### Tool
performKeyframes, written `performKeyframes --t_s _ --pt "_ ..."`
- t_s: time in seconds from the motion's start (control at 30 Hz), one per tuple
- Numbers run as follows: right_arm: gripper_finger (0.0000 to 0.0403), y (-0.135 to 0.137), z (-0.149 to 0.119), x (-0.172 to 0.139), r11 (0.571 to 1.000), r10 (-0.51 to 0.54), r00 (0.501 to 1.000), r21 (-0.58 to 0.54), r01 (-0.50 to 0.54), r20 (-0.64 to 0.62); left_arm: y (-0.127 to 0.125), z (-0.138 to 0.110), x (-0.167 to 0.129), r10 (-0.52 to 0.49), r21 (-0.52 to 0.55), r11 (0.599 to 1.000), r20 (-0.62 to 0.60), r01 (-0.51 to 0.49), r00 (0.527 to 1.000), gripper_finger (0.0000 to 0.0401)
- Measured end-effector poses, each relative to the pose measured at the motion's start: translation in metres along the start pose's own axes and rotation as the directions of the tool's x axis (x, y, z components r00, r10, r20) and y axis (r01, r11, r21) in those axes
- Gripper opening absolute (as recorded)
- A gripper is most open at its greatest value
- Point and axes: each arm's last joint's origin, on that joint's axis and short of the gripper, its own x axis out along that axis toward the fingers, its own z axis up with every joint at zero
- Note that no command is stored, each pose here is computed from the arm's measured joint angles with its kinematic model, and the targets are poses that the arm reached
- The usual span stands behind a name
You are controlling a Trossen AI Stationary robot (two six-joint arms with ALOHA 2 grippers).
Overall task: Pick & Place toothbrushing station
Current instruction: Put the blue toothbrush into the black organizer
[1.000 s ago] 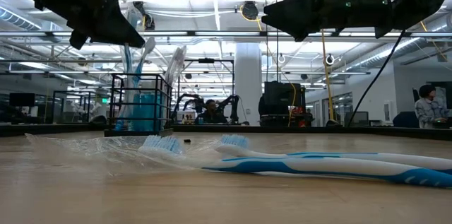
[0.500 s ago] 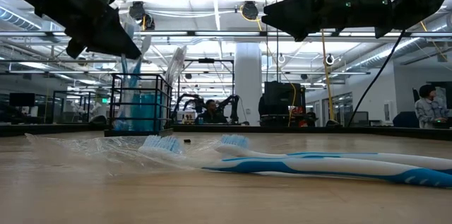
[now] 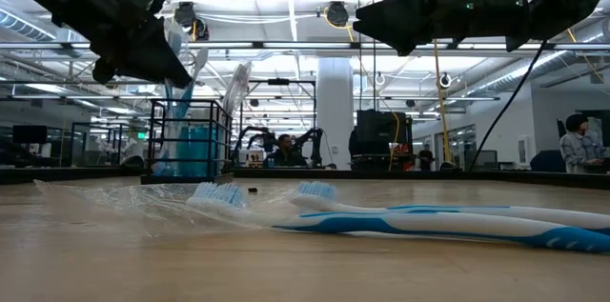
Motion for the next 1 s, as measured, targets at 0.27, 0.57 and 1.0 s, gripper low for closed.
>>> performKeyframes --t_s 0.27,0.57,1.0 --pt "0.0176 0.0 -0.0001 0.0 1.0 0.0 1.0 0.0 0.0 -0.001 0.0004 -0.0008 -0.0001 -0.002 -0.008 1.0 -0.012 0.001 1.0 0.0024" --pt "0.0176 0.0 -0.0001 0.0 1.0 0.0 1.0 0.0 0.0 -0.001 -0.002 0.0021 -0.0007 -0.024 -0.013 1.0 0.01 0.024 1.0 0.0061" --pt "0.0176 0.0 -0.0005 0.0 1.0 0.001 1.0 0.0 -0.001 -0.006 -0.0005 0.0085 -0.0071 -0.048 0.014 0.999 0.035 0.047 0.998 0.0179"
